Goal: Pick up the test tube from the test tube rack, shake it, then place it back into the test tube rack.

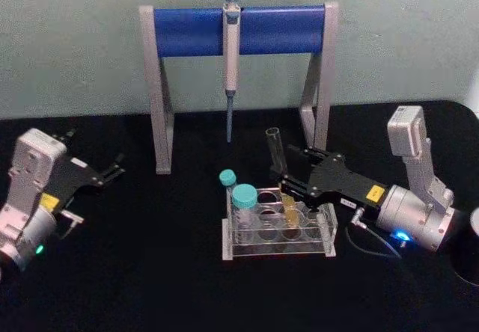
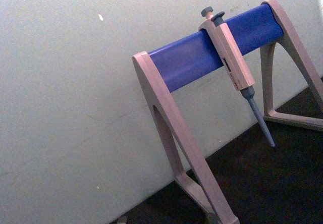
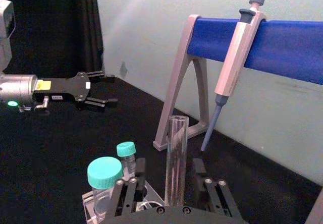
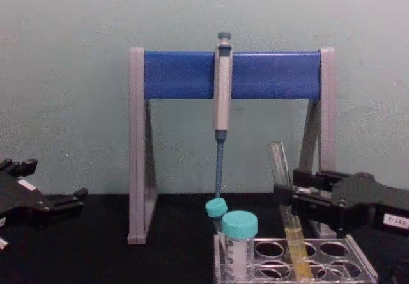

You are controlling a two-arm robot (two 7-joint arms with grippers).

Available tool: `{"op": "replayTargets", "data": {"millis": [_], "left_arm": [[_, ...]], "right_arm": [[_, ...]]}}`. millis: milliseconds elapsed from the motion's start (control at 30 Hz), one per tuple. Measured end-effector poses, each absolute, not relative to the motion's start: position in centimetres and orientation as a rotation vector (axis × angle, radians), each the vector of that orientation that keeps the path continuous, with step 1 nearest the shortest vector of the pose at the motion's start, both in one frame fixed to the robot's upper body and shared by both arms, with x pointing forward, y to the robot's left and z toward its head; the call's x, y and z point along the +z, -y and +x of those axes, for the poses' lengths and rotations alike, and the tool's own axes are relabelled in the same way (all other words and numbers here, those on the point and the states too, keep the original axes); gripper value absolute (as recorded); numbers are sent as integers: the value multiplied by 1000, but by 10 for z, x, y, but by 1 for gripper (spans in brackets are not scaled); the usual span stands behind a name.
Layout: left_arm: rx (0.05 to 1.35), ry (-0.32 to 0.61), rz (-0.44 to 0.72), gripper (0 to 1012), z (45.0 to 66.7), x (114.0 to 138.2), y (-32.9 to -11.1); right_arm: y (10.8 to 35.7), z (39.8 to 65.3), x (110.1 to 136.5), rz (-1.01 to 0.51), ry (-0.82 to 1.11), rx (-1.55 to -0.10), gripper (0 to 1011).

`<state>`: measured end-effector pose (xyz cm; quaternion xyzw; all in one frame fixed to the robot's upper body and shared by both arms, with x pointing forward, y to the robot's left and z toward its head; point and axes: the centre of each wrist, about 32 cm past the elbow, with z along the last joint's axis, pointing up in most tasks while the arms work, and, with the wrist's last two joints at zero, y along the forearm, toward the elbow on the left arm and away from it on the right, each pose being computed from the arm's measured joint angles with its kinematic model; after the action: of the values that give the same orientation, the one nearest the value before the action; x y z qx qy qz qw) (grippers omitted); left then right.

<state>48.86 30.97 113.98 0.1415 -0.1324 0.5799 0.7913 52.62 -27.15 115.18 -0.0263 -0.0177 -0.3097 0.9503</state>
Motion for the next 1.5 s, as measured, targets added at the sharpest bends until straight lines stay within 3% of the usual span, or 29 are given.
{"op": "replayTargets", "data": {"millis": [500, 833, 1067, 1300, 1500], "left_arm": [[1248, 285, 305, 1001, 489, 1140, -310], [1248, 285, 304, 1001, 489, 1140, -310], [1248, 285, 304, 1001, 489, 1140, -310], [1248, 285, 304, 1001, 489, 1140, -310], [1248, 285, 304, 1001, 489, 1140, -310]], "right_arm": [[271, 526, 1152, -53, 36, -630, 1000], [271, 526, 1153, -47, 43, -629, 1000], [275, 519, 1164, 51, 90, -650, 1000], [279, 502, 1182, 190, 151, -856, 1000], [278, 493, 1183, 112, 179, -1079, 1000]]}}
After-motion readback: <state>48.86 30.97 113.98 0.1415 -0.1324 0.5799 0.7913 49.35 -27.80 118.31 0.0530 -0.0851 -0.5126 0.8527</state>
